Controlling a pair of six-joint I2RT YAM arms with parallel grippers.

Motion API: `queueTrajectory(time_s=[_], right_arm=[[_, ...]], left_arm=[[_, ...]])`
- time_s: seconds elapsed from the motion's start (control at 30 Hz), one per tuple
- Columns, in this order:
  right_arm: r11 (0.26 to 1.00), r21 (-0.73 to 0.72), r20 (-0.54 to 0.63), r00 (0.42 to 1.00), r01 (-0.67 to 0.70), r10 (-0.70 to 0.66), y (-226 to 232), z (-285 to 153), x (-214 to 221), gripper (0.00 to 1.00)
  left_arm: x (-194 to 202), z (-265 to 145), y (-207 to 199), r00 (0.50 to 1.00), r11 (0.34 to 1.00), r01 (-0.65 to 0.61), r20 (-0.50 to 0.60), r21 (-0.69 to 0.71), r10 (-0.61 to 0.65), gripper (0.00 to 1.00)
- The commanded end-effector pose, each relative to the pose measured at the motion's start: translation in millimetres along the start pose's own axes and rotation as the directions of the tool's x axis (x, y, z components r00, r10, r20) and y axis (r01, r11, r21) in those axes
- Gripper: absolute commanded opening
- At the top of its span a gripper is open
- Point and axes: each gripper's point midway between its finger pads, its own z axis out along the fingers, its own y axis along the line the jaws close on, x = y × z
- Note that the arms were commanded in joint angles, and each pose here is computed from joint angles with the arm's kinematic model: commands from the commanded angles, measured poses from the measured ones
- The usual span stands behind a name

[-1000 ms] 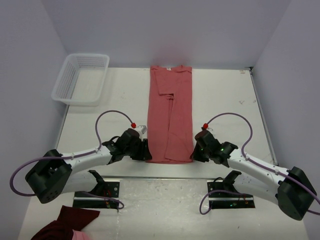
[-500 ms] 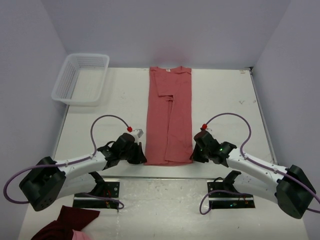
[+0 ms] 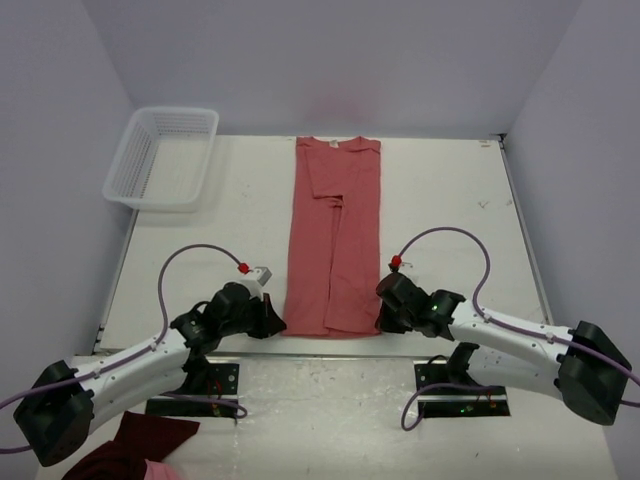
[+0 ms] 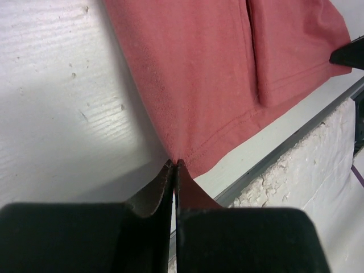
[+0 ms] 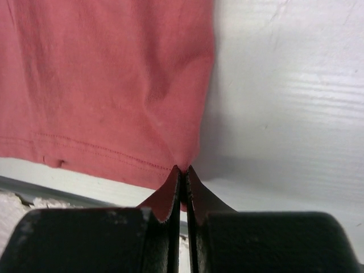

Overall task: Fold and stack the t-shirts
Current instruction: Grab the bottom of the folded rectangular tshirt with both arms

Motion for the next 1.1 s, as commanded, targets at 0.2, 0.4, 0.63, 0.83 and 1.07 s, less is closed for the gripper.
queueTrajectory(time_s=[0.2,0.4,0.63,0.83,1.07], right_arm=[[0.999,0.044,0.042,0.999,0.017,-0.019,7,-11,15,0.0],[0.996,0.082,0.042,0.998,0.035,-0.038,5,-19,35,0.0],[0.989,0.14,0.072,0.996,0.047,-0.057,9,-35,48,0.0],[0.987,0.142,0.141,0.985,0.074,-0.094,18,-48,32,0.0],[0.982,0.158,0.247,0.958,0.104,-0.142,30,-70,-17,0.0]], left_arm=[[18,-12,-12,0.998,0.997,0.044,-0.043,0.061,-0.041,0.0],[40,-21,-27,0.996,0.995,0.057,-0.071,0.076,-0.052,0.0],[48,-38,-34,0.995,0.993,0.075,-0.07,0.089,-0.068,0.0],[16,-48,-41,0.999,0.999,0.016,0.027,0.033,-0.017,0.0],[-47,-47,-80,0.981,0.998,-0.061,0.186,0.014,0.058,0.0]])
